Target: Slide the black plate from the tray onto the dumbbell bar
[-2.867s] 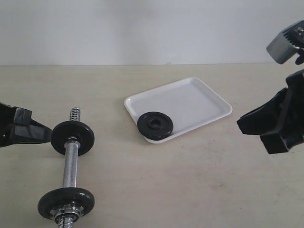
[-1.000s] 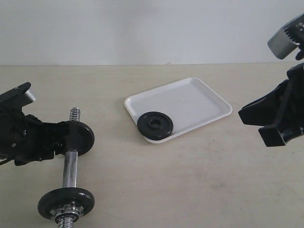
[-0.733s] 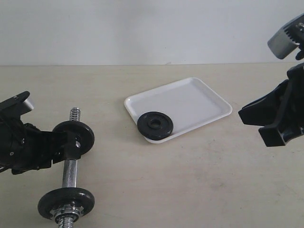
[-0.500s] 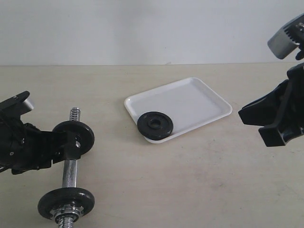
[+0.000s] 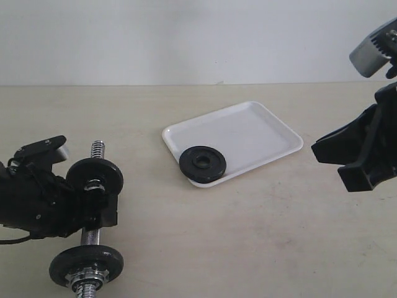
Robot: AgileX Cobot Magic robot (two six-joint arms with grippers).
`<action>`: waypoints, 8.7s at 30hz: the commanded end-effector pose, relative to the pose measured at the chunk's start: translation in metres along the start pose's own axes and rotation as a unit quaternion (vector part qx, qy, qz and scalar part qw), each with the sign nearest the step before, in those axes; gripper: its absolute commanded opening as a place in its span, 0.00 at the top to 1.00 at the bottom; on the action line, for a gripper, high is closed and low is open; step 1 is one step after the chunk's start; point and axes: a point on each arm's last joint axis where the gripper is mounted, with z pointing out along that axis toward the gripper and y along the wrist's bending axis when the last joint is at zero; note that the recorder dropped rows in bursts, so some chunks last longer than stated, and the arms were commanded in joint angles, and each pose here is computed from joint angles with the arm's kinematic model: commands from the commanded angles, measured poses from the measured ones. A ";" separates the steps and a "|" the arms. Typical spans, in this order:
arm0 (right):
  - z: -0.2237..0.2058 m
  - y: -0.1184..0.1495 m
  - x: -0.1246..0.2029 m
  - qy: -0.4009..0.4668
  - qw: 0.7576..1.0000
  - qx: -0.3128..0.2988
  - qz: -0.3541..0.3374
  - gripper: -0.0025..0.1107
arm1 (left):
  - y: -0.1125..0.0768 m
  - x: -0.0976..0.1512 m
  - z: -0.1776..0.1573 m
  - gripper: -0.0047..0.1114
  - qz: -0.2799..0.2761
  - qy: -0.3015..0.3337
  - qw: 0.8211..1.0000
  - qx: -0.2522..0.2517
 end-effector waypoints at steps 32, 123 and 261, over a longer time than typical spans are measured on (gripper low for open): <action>-0.001 -0.001 -0.002 -0.004 1.000 0.003 0.000 0.98 | -0.002 -0.007 0.019 0.40 -0.015 0.006 1.000 -0.013; 0.192 -0.054 -0.047 0.092 0.992 -0.089 -0.015 0.98 | -0.019 -0.041 -0.022 0.93 0.223 -0.098 0.970 -0.011; 0.282 -0.033 -0.042 0.091 0.990 -0.006 0.107 0.05 | -0.019 -0.044 -0.025 0.93 0.221 -0.112 0.969 -0.018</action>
